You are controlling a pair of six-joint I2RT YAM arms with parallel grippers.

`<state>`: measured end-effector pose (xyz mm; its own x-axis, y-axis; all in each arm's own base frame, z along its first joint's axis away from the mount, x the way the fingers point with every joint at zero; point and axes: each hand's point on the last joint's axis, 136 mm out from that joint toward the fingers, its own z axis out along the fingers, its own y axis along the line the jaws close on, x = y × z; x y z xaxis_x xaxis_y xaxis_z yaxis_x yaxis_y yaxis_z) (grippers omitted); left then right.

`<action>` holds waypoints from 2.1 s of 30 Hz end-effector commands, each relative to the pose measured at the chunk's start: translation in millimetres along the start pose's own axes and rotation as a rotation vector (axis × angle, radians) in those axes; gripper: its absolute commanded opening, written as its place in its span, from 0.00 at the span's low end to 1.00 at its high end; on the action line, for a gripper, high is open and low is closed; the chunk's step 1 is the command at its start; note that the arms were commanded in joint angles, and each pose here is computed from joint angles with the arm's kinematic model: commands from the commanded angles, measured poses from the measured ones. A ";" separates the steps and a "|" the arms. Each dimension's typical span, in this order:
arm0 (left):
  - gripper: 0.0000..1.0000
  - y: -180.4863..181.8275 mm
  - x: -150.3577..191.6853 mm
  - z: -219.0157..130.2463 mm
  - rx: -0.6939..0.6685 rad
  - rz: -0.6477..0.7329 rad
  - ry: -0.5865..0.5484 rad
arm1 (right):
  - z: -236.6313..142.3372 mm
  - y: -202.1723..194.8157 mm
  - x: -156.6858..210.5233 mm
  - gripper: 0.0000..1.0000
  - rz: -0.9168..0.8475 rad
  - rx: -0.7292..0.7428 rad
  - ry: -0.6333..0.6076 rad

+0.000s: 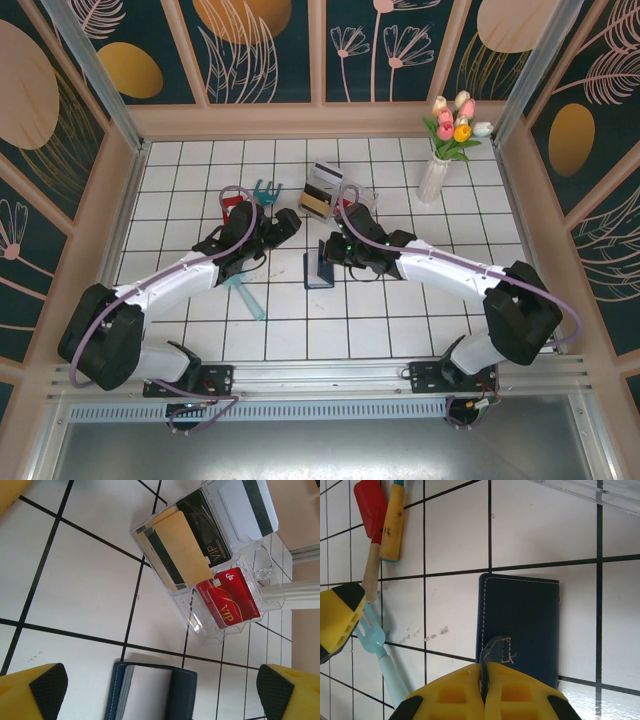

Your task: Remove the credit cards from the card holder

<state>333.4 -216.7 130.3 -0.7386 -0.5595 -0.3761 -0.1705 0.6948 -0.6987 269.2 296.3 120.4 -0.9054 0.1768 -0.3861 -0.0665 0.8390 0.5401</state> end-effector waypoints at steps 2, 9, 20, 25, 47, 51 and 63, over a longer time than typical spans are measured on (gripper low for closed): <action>0.99 4.9 6.5 0.9 -0.002 0.046 0.033 | -2.5 4.4 -11.0 0.04 0.004 0.016 -0.041; 0.97 -1.4 36.5 16.9 0.066 0.090 0.196 | -6.7 -35.9 -10.8 0.05 0.039 0.151 -0.064; 0.74 -12.6 80.3 49.4 0.096 0.109 0.347 | -11.3 -89.6 8.3 0.04 0.102 0.241 -0.034; 0.59 -5.8 82.9 59.0 0.065 0.084 0.356 | -12.3 -99.9 11.9 0.04 0.118 0.258 -0.030; 0.59 1.7 98.2 70.7 0.047 0.088 0.431 | -8.4 -104.2 15.4 0.04 0.112 0.249 -0.016; 0.57 9.7 102.6 75.0 0.023 0.082 0.445 | -7.8 -106.7 16.7 0.05 0.112 0.259 -0.011; 0.45 -2.2 103.6 71.5 0.077 0.099 0.451 | -1.4 -113.5 21.3 0.04 0.114 0.286 0.008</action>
<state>302.5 -297.2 36.1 -0.9558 -0.2636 -0.1302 -0.1038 0.7168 -0.6895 262.0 211.4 65.0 -0.8941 0.2778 -0.3513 0.1354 0.9153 0.3793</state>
